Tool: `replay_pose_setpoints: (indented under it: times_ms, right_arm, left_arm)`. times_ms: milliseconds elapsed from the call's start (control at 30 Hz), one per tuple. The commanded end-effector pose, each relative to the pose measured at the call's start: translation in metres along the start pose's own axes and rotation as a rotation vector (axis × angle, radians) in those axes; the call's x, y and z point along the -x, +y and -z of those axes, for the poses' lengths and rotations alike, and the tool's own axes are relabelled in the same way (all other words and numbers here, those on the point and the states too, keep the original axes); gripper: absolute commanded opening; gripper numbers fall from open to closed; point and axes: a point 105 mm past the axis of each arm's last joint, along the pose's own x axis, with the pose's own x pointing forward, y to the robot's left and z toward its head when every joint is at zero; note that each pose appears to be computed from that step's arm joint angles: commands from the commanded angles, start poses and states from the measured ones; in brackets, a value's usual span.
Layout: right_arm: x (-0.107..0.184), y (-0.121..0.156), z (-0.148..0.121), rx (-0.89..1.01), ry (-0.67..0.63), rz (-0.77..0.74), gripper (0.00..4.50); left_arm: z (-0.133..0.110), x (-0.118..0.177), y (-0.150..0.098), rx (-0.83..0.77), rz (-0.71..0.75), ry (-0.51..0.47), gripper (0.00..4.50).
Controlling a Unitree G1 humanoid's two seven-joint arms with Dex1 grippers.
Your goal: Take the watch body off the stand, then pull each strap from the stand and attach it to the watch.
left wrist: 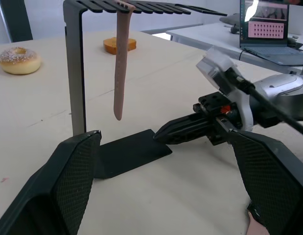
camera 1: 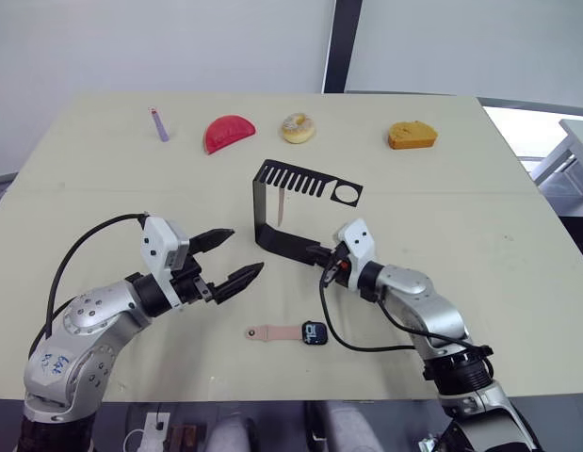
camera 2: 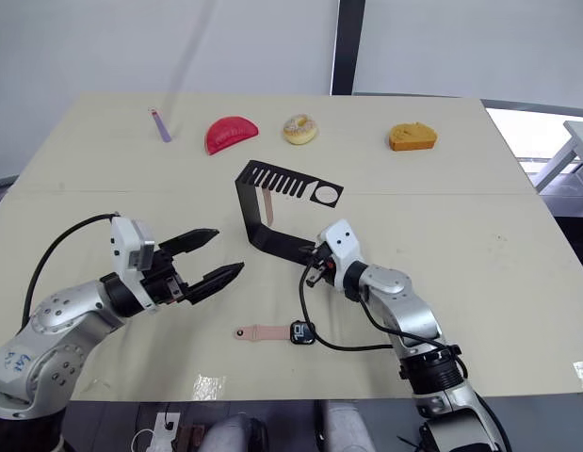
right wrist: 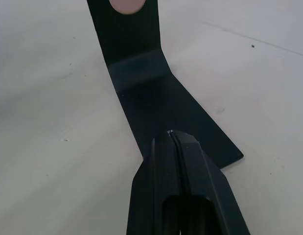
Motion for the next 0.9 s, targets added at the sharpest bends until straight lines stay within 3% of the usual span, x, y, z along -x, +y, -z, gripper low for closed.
replay_pose_setpoints:
  times_ms: [33, 400, 500, 600, 900]
  right_arm:
    - [-0.006, -0.004, -0.002, -0.003, 0.001, 0.044, 0.04]
    - [-0.002, -0.004, 0.019, -0.049, 0.139, 0.053, 0.04]
    - [-0.001, -0.003, 0.018, -0.050, 0.142, 0.053, 0.00]
    - [-0.001, -0.003, 0.017, -0.051, 0.144, 0.054, 0.00]
    - [0.001, -0.003, 0.016, -0.048, 0.154, 0.059, 0.00]
  left_arm:
    - [-0.004, 0.000, -0.013, -0.020, 0.026, -0.011, 4.50]
    - [-0.006, -0.022, -0.011, -0.068, -0.091, -0.055, 4.50]
    - [-0.002, -0.031, -0.012, -0.123, -0.132, -0.059, 3.65]
    - [0.000, -0.039, -0.010, -0.116, -0.185, -0.076, 2.23]
    - [0.003, -0.073, 0.004, -0.140, -0.301, -0.121, 2.23]
